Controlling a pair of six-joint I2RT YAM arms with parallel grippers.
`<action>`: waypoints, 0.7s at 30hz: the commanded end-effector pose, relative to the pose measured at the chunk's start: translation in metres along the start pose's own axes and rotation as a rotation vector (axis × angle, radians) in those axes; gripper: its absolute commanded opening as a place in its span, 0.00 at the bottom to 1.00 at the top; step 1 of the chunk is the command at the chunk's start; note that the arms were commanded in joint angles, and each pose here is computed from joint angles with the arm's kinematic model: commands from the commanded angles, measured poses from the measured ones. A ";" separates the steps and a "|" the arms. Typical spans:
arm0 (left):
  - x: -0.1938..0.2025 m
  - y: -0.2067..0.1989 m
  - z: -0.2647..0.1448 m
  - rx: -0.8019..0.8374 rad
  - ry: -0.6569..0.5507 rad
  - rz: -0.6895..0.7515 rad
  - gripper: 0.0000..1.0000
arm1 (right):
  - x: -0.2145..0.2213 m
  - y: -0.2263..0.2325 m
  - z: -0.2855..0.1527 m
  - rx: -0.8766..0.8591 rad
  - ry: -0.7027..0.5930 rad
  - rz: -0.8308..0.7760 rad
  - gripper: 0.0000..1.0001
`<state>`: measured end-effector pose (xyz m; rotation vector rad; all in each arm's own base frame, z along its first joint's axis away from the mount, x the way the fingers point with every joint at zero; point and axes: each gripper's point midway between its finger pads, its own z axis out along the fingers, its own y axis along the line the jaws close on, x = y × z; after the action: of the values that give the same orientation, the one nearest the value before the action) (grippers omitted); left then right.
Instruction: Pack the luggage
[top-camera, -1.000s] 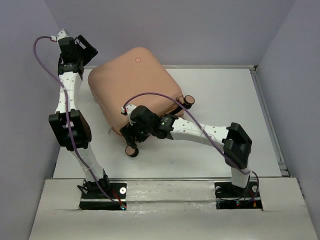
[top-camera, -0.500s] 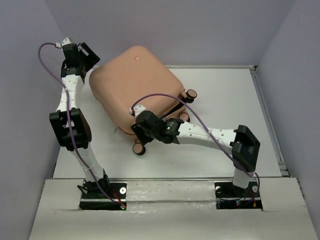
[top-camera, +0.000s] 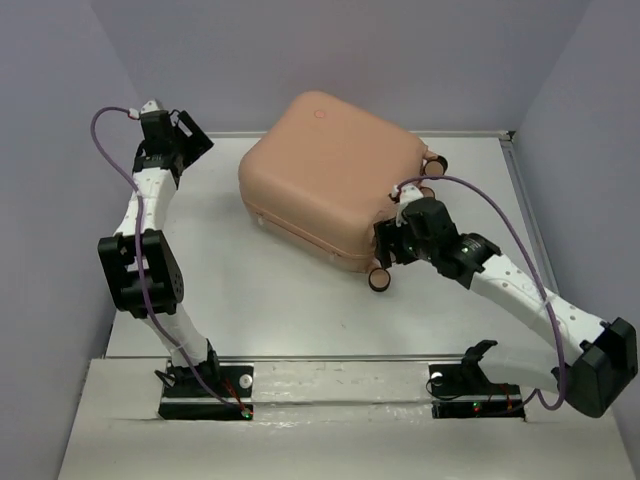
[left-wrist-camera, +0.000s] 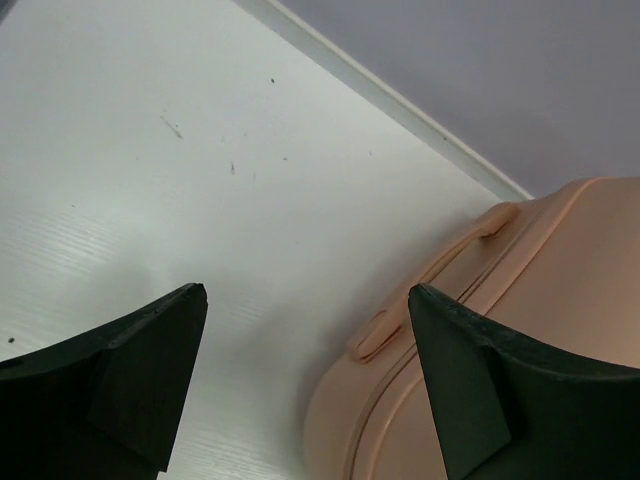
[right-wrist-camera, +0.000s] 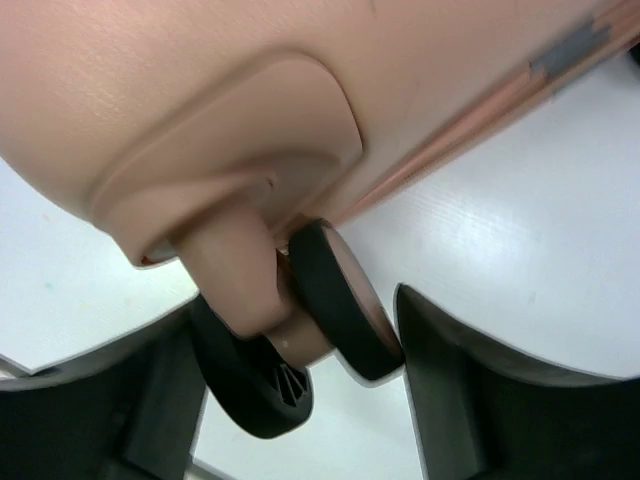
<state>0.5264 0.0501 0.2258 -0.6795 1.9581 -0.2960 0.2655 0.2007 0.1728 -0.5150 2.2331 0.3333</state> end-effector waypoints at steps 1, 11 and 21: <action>0.012 -0.020 -0.015 0.040 -0.015 0.054 0.92 | -0.056 -0.086 -0.031 0.331 -0.276 0.371 0.86; 0.018 -0.032 0.021 0.082 0.038 0.011 0.86 | -0.116 -0.098 -0.070 0.197 -0.428 0.476 1.00; 0.051 -0.085 0.044 0.196 0.109 0.023 0.83 | -0.128 -0.208 -0.054 0.410 -0.461 0.699 0.20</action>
<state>0.5586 -0.0088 0.1782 -0.6077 2.0684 -0.4110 0.3505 0.0856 0.2884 0.2895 1.9472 0.3153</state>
